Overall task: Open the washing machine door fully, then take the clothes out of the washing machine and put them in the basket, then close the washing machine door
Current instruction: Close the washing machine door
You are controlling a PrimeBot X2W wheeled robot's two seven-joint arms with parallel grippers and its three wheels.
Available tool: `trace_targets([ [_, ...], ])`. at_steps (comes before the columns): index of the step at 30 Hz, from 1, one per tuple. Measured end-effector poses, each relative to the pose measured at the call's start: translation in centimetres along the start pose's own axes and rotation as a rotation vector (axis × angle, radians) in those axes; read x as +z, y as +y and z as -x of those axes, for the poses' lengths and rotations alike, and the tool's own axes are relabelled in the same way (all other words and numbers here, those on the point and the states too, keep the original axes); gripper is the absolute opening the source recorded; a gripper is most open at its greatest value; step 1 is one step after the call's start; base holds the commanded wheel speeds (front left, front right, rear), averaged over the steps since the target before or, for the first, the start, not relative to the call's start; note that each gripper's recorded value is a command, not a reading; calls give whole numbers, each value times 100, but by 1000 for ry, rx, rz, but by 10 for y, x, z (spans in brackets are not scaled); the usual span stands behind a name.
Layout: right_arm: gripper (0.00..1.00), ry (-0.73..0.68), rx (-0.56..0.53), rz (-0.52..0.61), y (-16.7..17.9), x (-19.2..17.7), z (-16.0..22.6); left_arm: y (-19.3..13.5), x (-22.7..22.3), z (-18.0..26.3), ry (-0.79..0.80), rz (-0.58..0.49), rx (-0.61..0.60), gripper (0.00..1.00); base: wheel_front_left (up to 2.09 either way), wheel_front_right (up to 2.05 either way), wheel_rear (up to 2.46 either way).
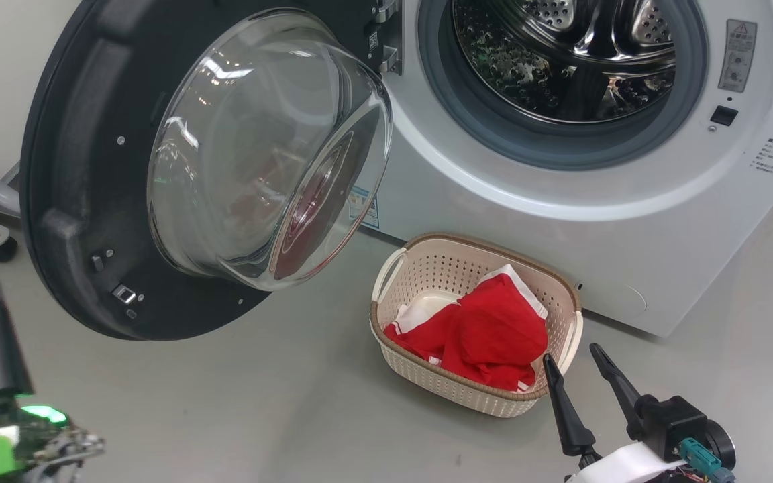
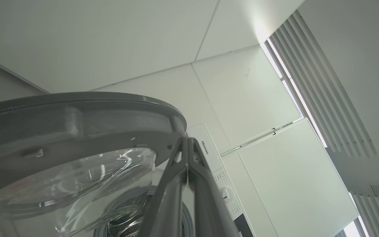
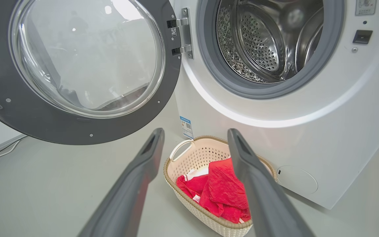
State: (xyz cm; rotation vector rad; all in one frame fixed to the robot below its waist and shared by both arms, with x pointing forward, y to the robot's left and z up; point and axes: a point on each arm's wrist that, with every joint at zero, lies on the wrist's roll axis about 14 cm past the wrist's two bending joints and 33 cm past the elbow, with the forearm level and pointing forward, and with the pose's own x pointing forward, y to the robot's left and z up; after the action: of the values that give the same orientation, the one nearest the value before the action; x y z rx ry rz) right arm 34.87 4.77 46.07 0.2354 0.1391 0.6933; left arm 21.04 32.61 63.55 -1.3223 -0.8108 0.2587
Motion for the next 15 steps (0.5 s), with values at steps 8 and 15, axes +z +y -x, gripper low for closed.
trace_targets([
  [8,100,-3,1,-3,-3,0,-4,-4,62,-24,-96,-91,-22,0,0,0,0],
  [15,100,-3,1,1,-7,0,-8,32,98,-44,-119,-124,125,0,0,0,0],
])
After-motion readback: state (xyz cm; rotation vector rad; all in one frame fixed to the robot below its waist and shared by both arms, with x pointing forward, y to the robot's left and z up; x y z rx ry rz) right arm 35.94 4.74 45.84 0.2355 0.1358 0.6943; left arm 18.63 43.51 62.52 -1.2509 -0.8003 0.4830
